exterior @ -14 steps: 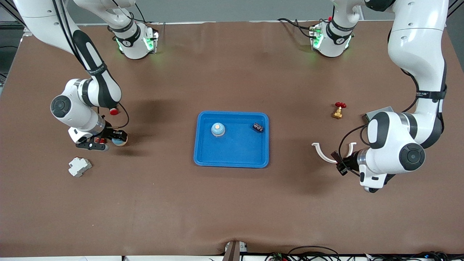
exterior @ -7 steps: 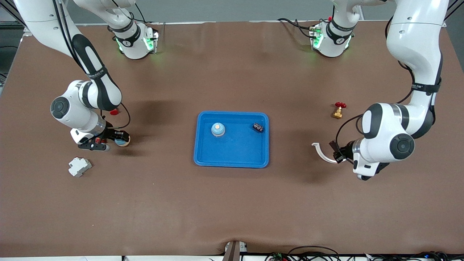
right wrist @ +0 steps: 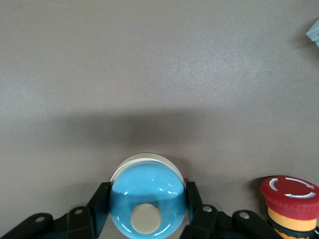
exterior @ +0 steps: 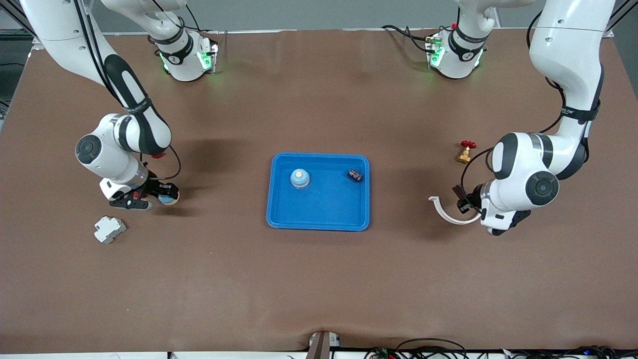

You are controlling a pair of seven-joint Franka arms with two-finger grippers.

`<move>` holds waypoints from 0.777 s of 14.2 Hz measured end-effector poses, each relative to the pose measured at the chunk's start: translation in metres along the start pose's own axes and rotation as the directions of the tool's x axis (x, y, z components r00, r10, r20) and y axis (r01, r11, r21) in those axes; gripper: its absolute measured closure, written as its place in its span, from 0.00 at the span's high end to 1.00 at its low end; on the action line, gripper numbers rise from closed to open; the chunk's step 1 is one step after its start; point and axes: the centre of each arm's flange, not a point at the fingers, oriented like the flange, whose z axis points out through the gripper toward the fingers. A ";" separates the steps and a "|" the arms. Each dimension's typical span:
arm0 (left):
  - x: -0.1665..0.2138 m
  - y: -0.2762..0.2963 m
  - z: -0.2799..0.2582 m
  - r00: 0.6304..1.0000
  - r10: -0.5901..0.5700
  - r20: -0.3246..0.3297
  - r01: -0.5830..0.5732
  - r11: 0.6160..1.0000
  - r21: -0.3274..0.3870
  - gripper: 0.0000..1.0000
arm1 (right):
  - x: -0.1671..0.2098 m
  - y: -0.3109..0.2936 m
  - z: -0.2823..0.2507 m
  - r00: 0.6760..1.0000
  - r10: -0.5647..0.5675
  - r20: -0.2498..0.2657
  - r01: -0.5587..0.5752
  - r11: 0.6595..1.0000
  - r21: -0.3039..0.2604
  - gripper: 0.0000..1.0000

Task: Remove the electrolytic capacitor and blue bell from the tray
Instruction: 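Set the bell beside the tray while the left gripper sets the capacitor inside the arch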

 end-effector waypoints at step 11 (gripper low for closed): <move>-0.003 -0.008 0.035 1.000 0.010 0.012 -0.010 0.999 0.030 0.34 | 0.007 -0.027 -0.012 0.999 -0.023 0.022 0.023 1.000 0.018 1.00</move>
